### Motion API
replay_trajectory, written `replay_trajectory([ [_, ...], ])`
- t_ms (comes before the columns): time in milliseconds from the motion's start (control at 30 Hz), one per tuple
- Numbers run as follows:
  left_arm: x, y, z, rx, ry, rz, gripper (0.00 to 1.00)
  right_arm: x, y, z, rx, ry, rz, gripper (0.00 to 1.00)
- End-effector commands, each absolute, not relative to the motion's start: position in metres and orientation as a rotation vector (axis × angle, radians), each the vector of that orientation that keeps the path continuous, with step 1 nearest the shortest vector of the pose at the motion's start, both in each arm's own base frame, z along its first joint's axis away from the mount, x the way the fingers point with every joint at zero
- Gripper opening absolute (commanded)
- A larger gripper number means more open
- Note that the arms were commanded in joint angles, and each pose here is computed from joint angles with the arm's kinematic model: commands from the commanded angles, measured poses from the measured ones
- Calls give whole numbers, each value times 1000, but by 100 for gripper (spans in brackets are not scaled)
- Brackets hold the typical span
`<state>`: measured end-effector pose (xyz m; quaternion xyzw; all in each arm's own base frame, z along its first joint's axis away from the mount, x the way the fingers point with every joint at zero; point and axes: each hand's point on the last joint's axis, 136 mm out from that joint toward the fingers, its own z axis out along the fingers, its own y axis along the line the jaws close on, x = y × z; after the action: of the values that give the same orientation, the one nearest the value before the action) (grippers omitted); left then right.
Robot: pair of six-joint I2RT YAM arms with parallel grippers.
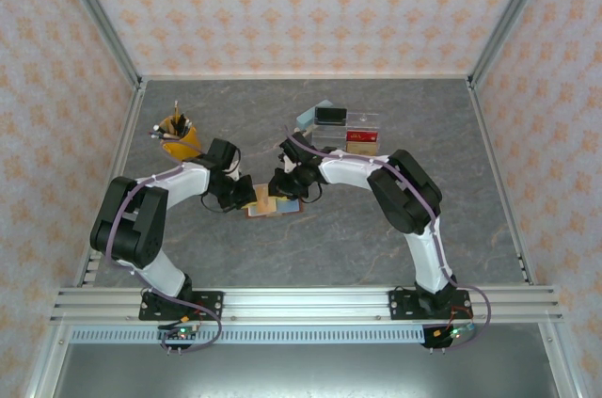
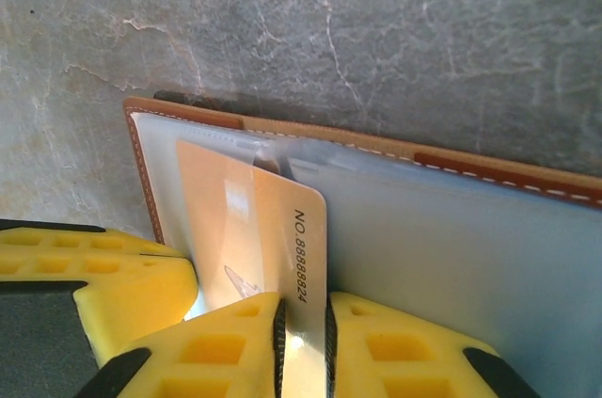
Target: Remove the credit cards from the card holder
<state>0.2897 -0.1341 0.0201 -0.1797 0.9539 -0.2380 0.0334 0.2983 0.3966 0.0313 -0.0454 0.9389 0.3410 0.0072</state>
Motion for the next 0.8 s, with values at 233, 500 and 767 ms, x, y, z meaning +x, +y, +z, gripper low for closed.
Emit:
replay_trajectory([
  [233, 263, -104, -15, -605, 3060, -433, 7, 303, 396, 24, -125, 2923, 1069, 11],
  [500, 275, -103, 6, -590, 3005, -430, 19, 308, 361, 41, -145, 2894, 865, 0],
  [767, 295, -110, 46, -574, 2891, -520, 40, 302, 350, 75, -238, 2838, 860, 0],
])
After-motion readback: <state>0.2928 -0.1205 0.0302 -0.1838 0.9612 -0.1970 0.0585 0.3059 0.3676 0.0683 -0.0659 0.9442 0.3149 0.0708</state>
